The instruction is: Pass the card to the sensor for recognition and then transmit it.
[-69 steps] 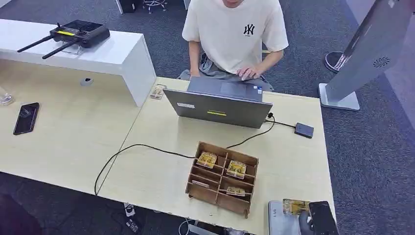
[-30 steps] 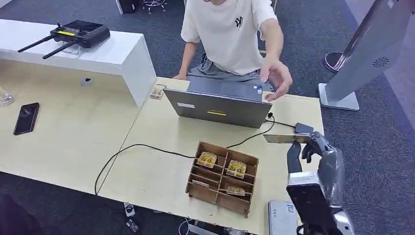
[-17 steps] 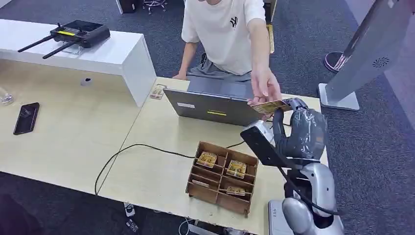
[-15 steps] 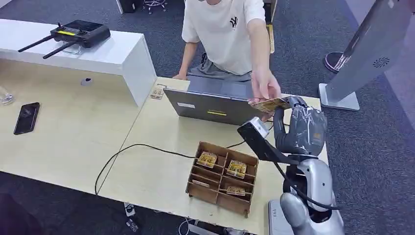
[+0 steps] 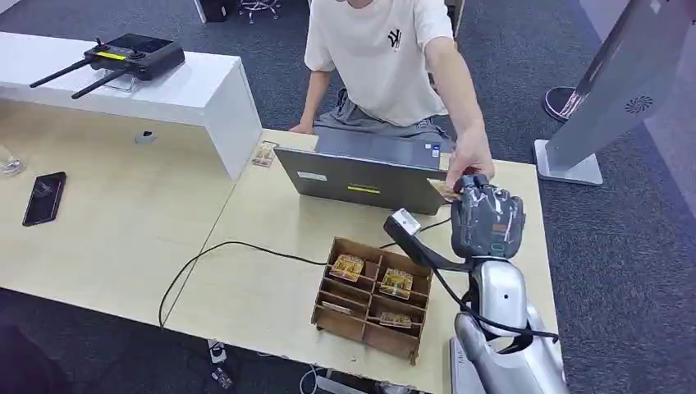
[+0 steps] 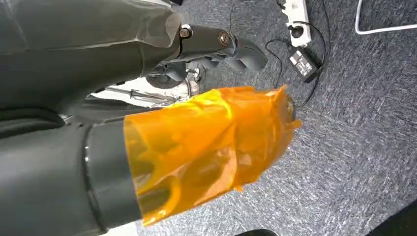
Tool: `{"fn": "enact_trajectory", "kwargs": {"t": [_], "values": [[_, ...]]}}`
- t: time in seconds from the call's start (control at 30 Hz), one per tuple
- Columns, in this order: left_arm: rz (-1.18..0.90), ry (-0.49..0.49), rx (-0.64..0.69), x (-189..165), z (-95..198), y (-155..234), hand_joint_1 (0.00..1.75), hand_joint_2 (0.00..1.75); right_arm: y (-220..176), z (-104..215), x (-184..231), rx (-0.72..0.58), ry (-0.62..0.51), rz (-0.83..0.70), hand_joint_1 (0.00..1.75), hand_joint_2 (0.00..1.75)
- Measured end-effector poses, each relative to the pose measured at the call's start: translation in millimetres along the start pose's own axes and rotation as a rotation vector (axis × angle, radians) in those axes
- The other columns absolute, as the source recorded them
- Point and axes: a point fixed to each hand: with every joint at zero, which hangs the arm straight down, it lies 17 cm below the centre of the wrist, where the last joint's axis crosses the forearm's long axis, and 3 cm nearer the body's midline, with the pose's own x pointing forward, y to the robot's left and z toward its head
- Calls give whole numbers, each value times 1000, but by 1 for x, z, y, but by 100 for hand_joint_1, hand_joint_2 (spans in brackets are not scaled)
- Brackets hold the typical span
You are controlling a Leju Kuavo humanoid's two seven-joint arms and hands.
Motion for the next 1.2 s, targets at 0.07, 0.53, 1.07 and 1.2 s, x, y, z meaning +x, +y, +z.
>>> {"fn": "enact_trajectory", "kwargs": {"t": [0.07,0.53,1.07,1.2], "values": [[-4,0,-1,0,0,0,0,0,6,2,-1,13,1,19,0,175],[42,7,9,-3,0,-9,0,0,-19,33,23,-36,20,-464,0,175],[193,22,-20,-15,2,-40,0,0,-92,138,32,-249,-86,-879,175,175],[208,27,-23,-16,2,-42,0,0,-90,149,35,-230,-101,-886,175,175]]}}
